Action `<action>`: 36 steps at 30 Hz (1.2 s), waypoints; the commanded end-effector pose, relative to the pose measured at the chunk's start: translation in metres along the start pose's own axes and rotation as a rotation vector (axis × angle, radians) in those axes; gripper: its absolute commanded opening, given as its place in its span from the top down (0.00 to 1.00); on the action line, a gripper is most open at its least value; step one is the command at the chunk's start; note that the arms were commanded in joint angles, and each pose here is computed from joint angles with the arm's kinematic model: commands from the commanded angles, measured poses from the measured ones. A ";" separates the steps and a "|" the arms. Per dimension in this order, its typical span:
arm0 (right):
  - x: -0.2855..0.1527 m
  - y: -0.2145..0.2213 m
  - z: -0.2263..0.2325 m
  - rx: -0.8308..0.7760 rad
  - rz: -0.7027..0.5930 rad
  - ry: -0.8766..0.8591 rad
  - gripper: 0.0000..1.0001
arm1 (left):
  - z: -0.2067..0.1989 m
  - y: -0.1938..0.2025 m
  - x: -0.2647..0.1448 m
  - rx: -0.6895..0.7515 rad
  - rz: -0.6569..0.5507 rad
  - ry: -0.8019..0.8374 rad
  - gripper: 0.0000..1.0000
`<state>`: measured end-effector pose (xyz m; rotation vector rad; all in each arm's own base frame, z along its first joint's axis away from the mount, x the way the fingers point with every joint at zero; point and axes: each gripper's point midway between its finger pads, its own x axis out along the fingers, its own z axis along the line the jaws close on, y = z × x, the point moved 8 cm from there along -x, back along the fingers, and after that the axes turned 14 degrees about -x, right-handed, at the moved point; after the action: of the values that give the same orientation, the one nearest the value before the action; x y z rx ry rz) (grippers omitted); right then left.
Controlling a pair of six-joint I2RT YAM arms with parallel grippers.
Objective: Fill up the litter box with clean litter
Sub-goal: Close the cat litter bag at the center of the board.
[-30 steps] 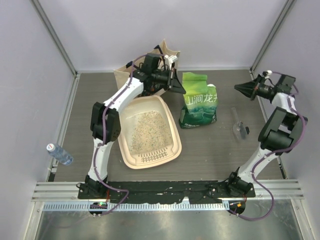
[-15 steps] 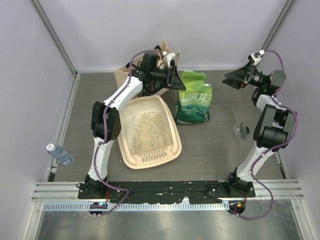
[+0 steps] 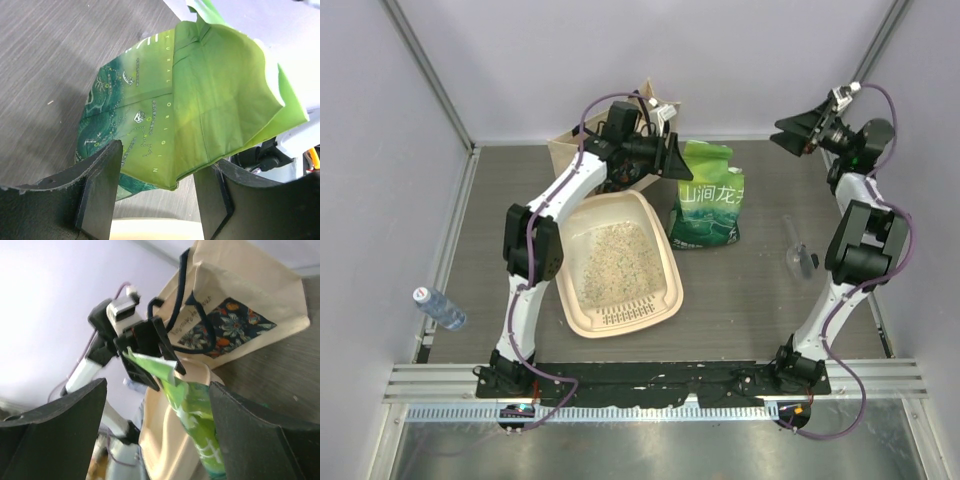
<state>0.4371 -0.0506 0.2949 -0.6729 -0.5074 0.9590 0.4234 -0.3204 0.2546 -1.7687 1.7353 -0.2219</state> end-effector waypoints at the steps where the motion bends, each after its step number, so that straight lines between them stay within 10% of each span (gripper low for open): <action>1: 0.001 -0.049 0.062 -0.151 -0.100 0.310 0.12 | -0.041 -0.022 -0.024 0.118 -0.073 0.007 0.39; 4: 0.002 -0.040 0.066 -0.554 0.034 0.601 0.11 | -0.035 -0.025 -0.027 0.119 -0.095 -0.026 0.38; 14: -0.020 0.065 0.056 -1.258 0.416 0.188 0.12 | -0.020 -0.024 -0.028 0.105 -0.082 -0.032 0.39; 24: -0.004 0.118 0.043 -1.012 0.475 -0.228 0.17 | -0.015 -0.018 -0.026 0.114 -0.028 -0.006 0.39; 36: 0.024 0.068 -0.001 -1.030 0.506 -0.094 0.12 | -0.015 -0.015 -0.028 0.112 -0.012 -0.016 0.41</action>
<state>0.4000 -0.0040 0.2291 -1.7463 -1.0637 1.1828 0.4270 -0.3040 0.2594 -1.7091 1.6856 -0.2260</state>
